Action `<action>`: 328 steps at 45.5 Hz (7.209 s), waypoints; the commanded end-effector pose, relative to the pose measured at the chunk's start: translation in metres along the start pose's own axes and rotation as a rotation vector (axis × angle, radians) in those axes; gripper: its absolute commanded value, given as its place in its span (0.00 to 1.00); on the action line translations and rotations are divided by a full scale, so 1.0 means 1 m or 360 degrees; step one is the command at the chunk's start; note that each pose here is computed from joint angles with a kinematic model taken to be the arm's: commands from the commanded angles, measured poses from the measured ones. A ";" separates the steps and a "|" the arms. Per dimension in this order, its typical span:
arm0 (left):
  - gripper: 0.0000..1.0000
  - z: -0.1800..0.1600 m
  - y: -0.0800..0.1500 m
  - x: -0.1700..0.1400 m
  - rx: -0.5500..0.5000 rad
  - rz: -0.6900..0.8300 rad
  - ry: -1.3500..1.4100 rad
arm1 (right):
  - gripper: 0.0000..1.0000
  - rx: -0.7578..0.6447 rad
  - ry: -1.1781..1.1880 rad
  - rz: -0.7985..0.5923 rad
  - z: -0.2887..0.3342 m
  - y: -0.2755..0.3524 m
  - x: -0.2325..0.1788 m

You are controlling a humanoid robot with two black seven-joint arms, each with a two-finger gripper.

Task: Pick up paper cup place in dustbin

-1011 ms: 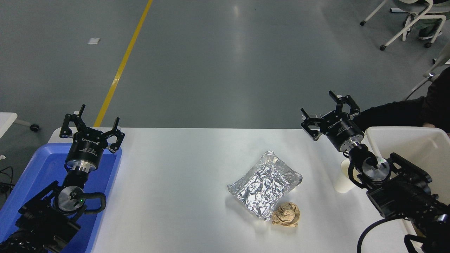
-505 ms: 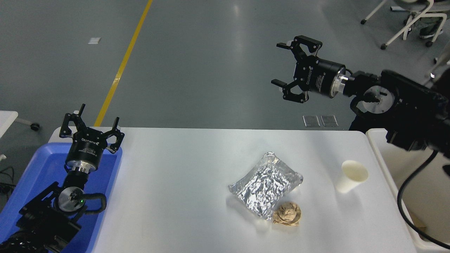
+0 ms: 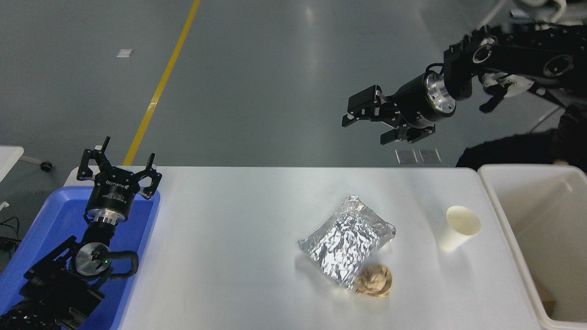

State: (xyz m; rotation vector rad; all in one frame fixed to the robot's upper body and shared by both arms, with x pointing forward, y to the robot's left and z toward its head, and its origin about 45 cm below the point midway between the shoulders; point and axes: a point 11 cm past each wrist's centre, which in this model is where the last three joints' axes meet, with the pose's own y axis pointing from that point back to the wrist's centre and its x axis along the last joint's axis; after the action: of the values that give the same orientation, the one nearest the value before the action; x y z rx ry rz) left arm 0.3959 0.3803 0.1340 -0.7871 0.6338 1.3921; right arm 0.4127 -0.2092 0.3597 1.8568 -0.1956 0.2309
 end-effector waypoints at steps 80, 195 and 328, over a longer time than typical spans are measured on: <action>1.00 0.000 0.001 0.001 -0.0004 0.0003 0.0002 | 1.00 -0.0790 0.0075 0.0047 0.224 -0.040 -0.049; 1.00 0.000 0.000 0.000 0.0003 -0.0001 -0.0002 | 0.00 -0.0462 0.0010 0.0101 0.119 0.123 -0.053; 1.00 0.000 -0.001 -0.001 0.0006 -0.0008 -0.0002 | 1.00 -0.0105 -0.0777 0.0429 0.234 -0.009 -0.041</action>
State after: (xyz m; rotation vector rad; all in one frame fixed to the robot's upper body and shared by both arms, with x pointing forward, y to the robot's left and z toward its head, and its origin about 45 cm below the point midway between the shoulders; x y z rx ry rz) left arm 0.3966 0.3795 0.1346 -0.7845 0.6333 1.3886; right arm 0.3784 -0.5049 0.1871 1.5375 -1.1315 -0.0920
